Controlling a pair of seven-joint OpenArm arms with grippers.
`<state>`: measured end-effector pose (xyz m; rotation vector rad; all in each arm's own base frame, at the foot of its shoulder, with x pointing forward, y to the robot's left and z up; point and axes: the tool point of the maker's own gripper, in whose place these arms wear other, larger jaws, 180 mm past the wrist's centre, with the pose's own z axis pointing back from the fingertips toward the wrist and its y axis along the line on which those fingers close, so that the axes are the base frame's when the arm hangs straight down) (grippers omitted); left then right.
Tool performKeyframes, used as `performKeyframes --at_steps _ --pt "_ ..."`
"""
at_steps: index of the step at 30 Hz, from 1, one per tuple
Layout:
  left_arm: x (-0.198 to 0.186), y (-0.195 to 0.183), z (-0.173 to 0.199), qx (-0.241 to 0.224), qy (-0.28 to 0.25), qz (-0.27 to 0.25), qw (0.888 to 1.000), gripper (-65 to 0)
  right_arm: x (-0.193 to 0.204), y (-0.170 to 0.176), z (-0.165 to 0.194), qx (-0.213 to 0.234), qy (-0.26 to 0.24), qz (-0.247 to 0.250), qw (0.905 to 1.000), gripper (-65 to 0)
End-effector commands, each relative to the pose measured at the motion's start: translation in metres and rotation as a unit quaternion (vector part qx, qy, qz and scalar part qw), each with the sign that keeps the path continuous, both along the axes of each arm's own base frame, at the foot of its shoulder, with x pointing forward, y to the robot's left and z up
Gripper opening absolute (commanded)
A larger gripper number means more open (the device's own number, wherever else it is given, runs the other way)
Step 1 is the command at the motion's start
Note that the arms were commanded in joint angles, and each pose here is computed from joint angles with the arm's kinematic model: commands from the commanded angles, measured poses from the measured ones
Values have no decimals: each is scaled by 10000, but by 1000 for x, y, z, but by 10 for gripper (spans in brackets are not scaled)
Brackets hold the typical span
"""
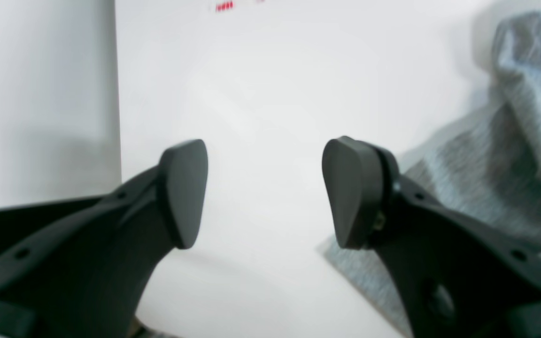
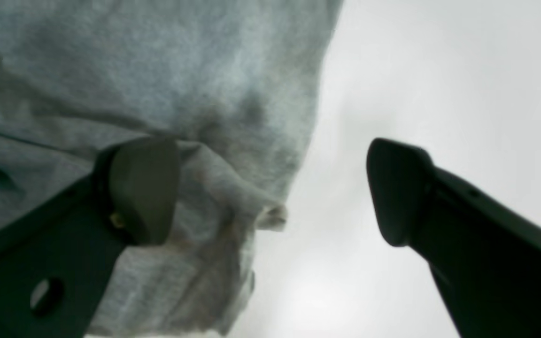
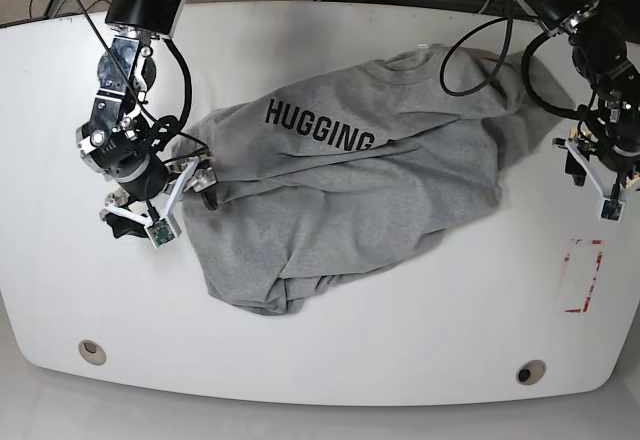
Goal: Fold the T-shirt properly
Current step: 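Open both grippers and release the shirt, raising the grippers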
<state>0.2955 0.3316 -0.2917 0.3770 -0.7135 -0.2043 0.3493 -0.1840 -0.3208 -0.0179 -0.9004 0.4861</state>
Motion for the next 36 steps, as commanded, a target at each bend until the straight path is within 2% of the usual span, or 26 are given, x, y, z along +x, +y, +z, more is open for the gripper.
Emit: performKeyframes --at_steps 1,5,10,13,16,19,25,31,36 --pt "12 2 17 60 -278 -45 9996 -262 -4 2 26 -93 -375 62 9992 -46" --pt "21 3 20 -6 -364 -31 9993 -262 -24 14 28 -2 -412 39 9991 -46" --pt "33 5 18 -176 -383 10 9991 -262 -48 0 18 355 -317 -641 9968 -46" --pt "37 11 20 -165 -373 36 9992 -262 -61 -13 9 530 -211 -1058 9927 -46" --pt "41 16 20 -187 -371 48 9991 -262 -71 -15 -2 885 -105 -1416 9859 -46" --pt "49 14 24 -239 -565 -23 9981 -262 -82 -20 -12 1162 0 -1708 9784 -46" --pt "57 11 31 -257 -862 -152 9958 -262 -92 -16 -32 1622 226 -1842 9691 -46" --pt "58 12 34 -242 -898 -159 9955 -262 -98 -11 -55 2111 474 -1944 9568 -46" --pt "58 15 36 -196 -905 -154 9956 -262 -102 -4 -70 2351 671 -1968 9495 -46"
